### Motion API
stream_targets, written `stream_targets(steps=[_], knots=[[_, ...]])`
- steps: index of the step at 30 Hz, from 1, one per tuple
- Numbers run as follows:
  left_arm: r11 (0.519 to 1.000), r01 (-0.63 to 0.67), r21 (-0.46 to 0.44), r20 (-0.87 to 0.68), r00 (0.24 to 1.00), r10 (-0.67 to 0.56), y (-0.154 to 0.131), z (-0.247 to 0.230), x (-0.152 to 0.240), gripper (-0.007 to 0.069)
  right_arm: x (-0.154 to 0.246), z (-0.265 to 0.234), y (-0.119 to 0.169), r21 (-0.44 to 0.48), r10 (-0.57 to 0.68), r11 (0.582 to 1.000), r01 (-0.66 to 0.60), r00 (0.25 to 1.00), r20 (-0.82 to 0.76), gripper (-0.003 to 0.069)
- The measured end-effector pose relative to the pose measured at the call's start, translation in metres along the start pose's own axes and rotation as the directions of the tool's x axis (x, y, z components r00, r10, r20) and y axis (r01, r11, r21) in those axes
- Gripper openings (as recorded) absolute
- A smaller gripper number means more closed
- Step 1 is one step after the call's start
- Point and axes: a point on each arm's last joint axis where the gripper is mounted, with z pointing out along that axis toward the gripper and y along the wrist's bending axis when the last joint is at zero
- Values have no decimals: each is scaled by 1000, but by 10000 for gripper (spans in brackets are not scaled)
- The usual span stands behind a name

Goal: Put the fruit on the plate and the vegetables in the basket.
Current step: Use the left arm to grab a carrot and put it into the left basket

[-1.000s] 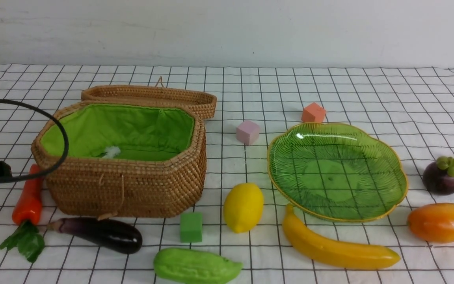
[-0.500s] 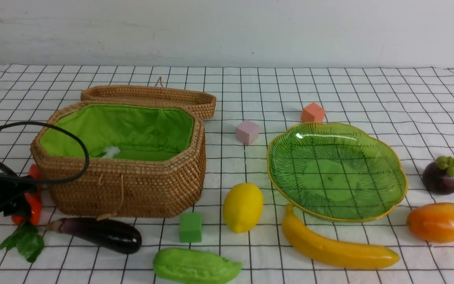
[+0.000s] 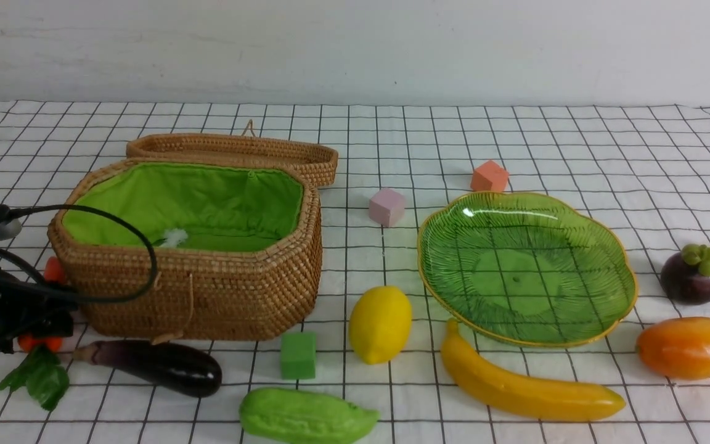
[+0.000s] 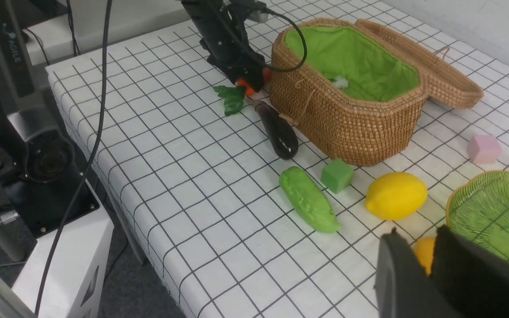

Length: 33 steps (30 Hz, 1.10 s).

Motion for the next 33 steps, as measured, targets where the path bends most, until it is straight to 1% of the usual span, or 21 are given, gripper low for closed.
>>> stream_targets(steps=[3, 6, 7, 15, 18, 21, 22, 23, 24, 26, 27, 28, 29, 30, 31, 32, 33], knots=[[1000, -1, -5, -1, 1000, 1, 1, 6, 1, 505, 0, 0, 0, -2, 1, 1000, -1, 1000, 1, 145], [1000, -10, -10, -6, 1000, 10, 2, 10, 2, 424, -1, 0, 2, -17, 7, 1000, -6, 1000, 9, 145], [1000, -16, -12, -7, 1000, 16, 2, 10, 2, 385, -1, 0, 2, -24, 10, 1000, -9, 1000, 14, 145], [998, -62, -20, -26, 998, 62, 3, 8, 2, 380, -2, 0, 4, -42, 16, 999, -15, 1000, 20, 151], [996, -82, -23, -51, 995, 80, 2, -9, 3, 380, -2, 0, 4, -43, 16, 999, -15, 1000, 19, 153], [994, -98, -46, -12, 995, 98, 1, -35, -2, 380, -2, 0, 4, -42, 16, 999, -15, 1000, 19, 153], [991, -115, -62, 32, 993, 117, 0, -53, -5, 380, -2, 0, 3, -39, 15, 999, -14, 1000, 17, 153], [992, -114, -62, 30, 993, 116, 0, -53, -5, 380, -2, 0, 3, -37, 14, 999, -14, 1000, 17, 153], [988, -135, -80, 95, 985, 142, -1, -78, -8, 380, -1, 0, 2, -27, 13, 1000, -12, 1000, 16, 153], [975, -193, -106, 190, 959, 211, -5, -112, -10, 380, -1, 0, 0, -1, 16, 1000, -16, 1000, 14, 153], [972, -206, -112, 210, 951, 226, -6, -119, -10, 380, -1, 0, 0, 2, 17, 1000, -17, 1000, 15, 153], [957, -262, -125, 244, 927, 285, -12, -132, -10, 380, -1, 0, -2, 18, 23, 1000, -24, 1000, 16, 153], [881, -442, -167, 295, 830, 473, -27, -157, -7, 380, -1, 0, -4, 40, 27, 999, -27, 1000, 14, 154], [845, -503, -179, 308, 787, 534, -33, -165, -5, 380, -1, 0, -4, 46, 26, 999, -27, 1000, 12, 154], [755, -627, -192, 312, 691, 652, -47, -174, -3, 380, -1, 0, -5, 50, 27, 998, -27, 1000, 11, 155], [737, -647, -194, 310, 673, 672, -49, -174, -2, 380, -1, 0, -5, 51, 27, 998, -27, 1000, 12, 155], [609, -769, -192, 310, 542, 781, -67, -180, 1, 380, -1, 0, -5, 56, 26, 998, -27, 1000, 16, 157]])
